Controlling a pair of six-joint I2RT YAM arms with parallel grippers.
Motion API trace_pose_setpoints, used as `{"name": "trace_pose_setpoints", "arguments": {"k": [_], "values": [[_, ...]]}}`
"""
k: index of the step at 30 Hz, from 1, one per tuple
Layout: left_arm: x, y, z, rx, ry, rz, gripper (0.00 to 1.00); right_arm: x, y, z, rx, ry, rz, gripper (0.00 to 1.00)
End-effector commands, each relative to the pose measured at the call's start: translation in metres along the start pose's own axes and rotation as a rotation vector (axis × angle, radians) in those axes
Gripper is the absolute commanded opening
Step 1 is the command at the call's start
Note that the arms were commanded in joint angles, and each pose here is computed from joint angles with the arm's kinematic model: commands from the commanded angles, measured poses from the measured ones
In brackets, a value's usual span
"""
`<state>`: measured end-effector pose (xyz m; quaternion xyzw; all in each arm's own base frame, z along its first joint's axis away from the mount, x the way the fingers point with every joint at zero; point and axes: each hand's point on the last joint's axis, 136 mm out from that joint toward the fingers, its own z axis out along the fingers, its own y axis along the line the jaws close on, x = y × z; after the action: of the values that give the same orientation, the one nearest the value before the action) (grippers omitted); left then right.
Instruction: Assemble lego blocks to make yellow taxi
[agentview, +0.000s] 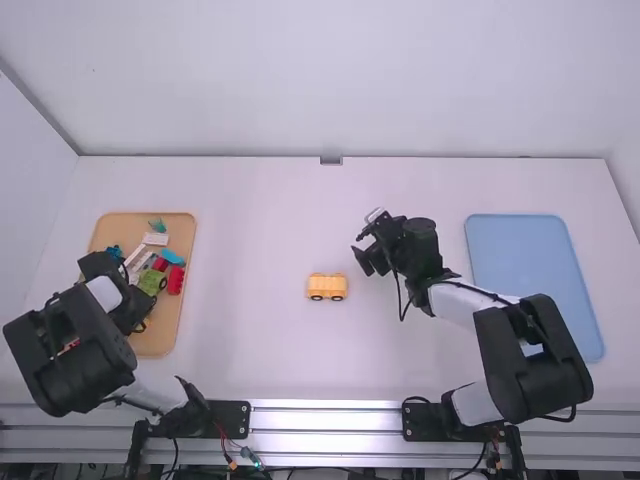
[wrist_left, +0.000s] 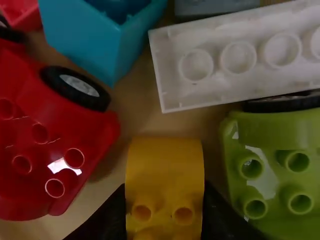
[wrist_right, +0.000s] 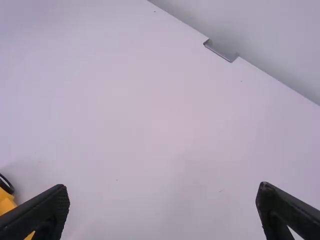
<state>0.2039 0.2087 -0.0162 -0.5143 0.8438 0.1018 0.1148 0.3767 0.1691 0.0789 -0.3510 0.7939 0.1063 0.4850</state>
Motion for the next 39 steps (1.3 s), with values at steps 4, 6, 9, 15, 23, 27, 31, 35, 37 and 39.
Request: {"name": "trace_pose_setpoints", "arguments": {"k": [4,6,9,15,23,27,31,35,37,39], "values": [[0.010,0.005,0.001,-0.019,0.052,-0.002,0.24,-0.009,-0.002,-0.003,0.007,-0.024,0.000,0.99],[0.005,-0.001,-0.008,0.015,0.061,-0.003,0.12,-0.009,-0.002,-0.003,0.007,-0.023,0.000,0.98],[-0.002,-0.011,-0.022,0.070,0.056,-0.008,0.02,-0.008,-0.002,-0.003,0.007,-0.023,0.000,0.99],[-0.008,-0.038,-0.058,0.245,0.018,0.017,0.02,-0.009,-0.002,-0.003,0.007,-0.023,0.000,0.98],[0.025,-0.110,-0.113,0.517,-0.045,0.435,0.02,-0.009,-0.002,-0.003,0.007,-0.023,0.000,0.98],[0.060,-0.155,-0.132,0.582,-0.074,0.755,0.02,-0.009,0.001,-0.003,-0.006,-0.027,-0.001,0.99],[0.100,-0.196,-0.150,0.646,-0.120,1.141,0.02,-0.012,0.007,-0.004,-0.047,-0.043,0.000,0.98],[0.136,-0.229,-0.154,0.627,-0.168,1.497,0.02,-0.013,0.015,-0.004,-0.090,-0.053,0.001,0.99],[0.159,-0.243,-0.149,0.619,-0.146,1.699,0.02,-0.015,0.021,-0.005,-0.125,-0.064,0.002,0.98],[0.176,-0.249,-0.144,0.616,-0.111,1.851,0.02,-0.016,0.025,-0.007,-0.148,-0.068,0.003,0.98]]}}
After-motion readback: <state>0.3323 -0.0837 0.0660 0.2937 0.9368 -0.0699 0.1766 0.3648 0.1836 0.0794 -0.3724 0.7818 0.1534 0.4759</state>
